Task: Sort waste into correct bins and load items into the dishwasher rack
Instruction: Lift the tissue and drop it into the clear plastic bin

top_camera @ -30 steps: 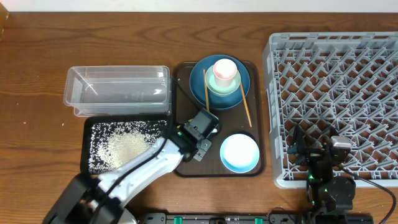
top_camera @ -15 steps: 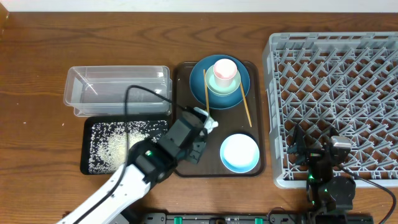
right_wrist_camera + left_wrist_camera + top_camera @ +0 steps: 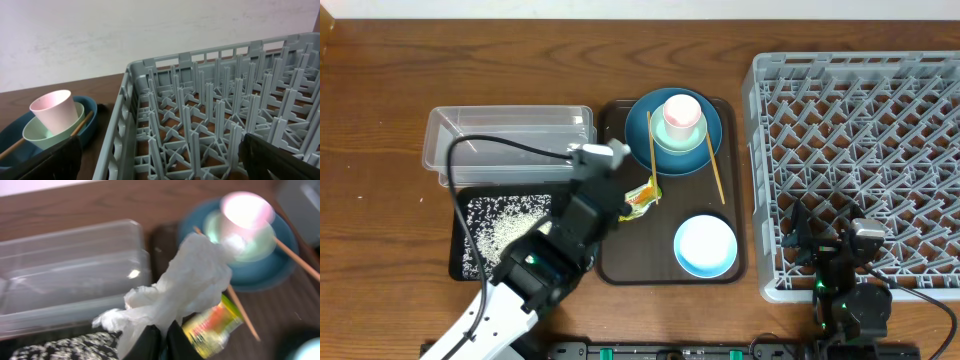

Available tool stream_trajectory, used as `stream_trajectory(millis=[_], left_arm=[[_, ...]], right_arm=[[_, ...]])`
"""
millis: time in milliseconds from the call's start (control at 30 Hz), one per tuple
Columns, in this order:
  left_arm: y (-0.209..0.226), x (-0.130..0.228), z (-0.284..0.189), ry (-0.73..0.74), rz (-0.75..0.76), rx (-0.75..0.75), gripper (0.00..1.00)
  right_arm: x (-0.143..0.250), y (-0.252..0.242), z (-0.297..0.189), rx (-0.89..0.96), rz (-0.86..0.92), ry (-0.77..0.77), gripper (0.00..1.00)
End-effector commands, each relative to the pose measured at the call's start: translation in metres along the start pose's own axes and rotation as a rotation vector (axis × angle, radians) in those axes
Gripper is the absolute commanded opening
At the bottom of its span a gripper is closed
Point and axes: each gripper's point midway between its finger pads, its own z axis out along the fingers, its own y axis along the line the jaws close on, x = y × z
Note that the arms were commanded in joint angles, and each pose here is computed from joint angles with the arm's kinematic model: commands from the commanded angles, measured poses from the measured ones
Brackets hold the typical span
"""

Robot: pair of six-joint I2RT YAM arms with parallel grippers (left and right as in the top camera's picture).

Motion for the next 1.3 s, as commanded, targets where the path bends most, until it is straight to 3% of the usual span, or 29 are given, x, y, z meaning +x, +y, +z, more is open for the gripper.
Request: stream_trajectory(millis=[0,233,467,800,933,1000,1033,1133,1267], left_arm=[[0.037,-0.012,0.005,-0.046,-0.067,-0.135,0.06],[0.086,-0.017,0.029,-0.029,-0.208,-0.212,0.06],[0.104,-0.008,0.067,0.04,-0.311,-0.138,0.06],[0.108,0.02,0.113,0.148,-0.344,-0.11,0.07],[0.107,0.024,0.122,0.156,-0.343,-0.111,0.31],[0.107,0.024,0.123,0.153,-0.344,-0.111,0.58],[0.107,0.023,0.123,0.152,-0.344,-0.109,0.66],[0.095,0.017,0.12,0.143,-0.351,-0.039,0.74],[0.048,0.001,0.099,0.136,-0.358,0.252,0.75]], right_arm=[[0.0,-0.002,0.0,0.007,-0.004,-0.002,0.99],[0.0,-0.002,0.0,0.007,-0.004,-0.002,0.99],[0.0,-0.002,0.0,0.007,-0.004,-0.002,0.99],[0.0,-0.002,0.0,0.007,-0.004,-0.002,0.99],[0.0,-0.002,0.0,0.007,-0.004,-0.002,0.99],[0.0,-0.002,0.0,0.007,-0.004,-0.002,0.99],[0.0,-0.002,0.0,0.007,-0.004,-0.002,0.99],[0.0,-0.002,0.0,0.007,-0.004,-0.002,0.99],[0.0,-0.002,0.0,0.007,-0.004,-0.002,0.99]])
